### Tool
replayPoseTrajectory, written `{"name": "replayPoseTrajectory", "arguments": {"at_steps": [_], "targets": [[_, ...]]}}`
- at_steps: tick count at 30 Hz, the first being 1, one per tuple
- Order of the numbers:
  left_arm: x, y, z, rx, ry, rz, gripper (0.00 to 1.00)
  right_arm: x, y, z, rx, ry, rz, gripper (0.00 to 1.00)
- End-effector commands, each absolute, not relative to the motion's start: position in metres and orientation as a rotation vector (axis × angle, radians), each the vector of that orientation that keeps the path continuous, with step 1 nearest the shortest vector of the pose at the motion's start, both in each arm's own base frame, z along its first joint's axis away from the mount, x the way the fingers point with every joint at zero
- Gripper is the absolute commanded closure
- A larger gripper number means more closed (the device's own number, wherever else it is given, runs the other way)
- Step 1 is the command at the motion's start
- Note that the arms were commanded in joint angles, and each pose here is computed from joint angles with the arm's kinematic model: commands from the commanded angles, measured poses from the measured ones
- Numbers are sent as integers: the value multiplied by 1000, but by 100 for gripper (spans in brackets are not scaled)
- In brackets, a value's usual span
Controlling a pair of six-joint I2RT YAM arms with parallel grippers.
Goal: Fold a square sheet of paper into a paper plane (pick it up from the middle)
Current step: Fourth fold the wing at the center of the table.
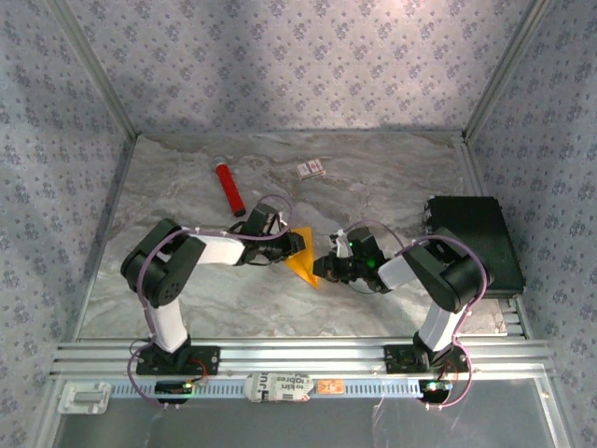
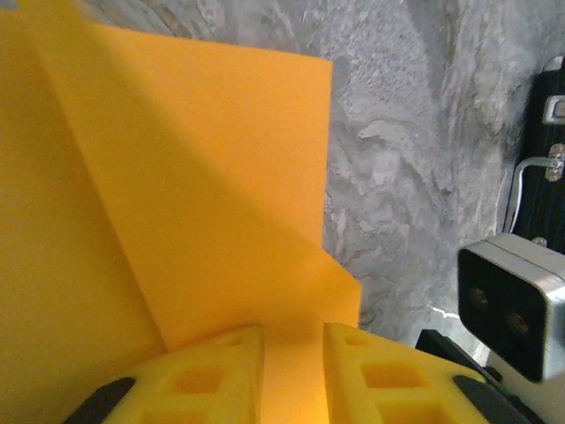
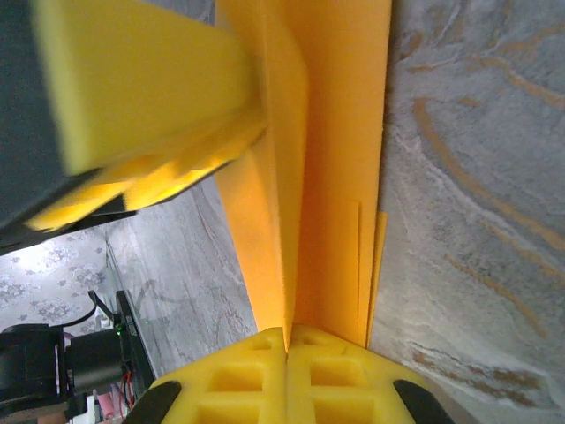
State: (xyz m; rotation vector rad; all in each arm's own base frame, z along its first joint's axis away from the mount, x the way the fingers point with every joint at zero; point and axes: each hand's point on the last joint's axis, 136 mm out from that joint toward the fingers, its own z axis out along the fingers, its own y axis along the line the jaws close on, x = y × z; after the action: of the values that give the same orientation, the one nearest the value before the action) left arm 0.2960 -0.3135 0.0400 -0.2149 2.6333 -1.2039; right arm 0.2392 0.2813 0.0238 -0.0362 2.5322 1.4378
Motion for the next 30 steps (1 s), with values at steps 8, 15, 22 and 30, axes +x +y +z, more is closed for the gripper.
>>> {"name": "replayPoseTrajectory", "arguments": {"at_steps": [8,15,22,30], "targets": [[286,-276,30,-316,2676,-1081,84,217,258,-20,73,2742,1283,96],[275,-278,10,-346,2777,-1074,90,218,259,-17,77,2730,1288,96],[256,-264,-2,-420,2822,-1028,93,217,265,-5,46,2701,1315,94],[248,-257,-4,-461,2802,-1017,93,213,272,2,2,2705,1317,93]]}}
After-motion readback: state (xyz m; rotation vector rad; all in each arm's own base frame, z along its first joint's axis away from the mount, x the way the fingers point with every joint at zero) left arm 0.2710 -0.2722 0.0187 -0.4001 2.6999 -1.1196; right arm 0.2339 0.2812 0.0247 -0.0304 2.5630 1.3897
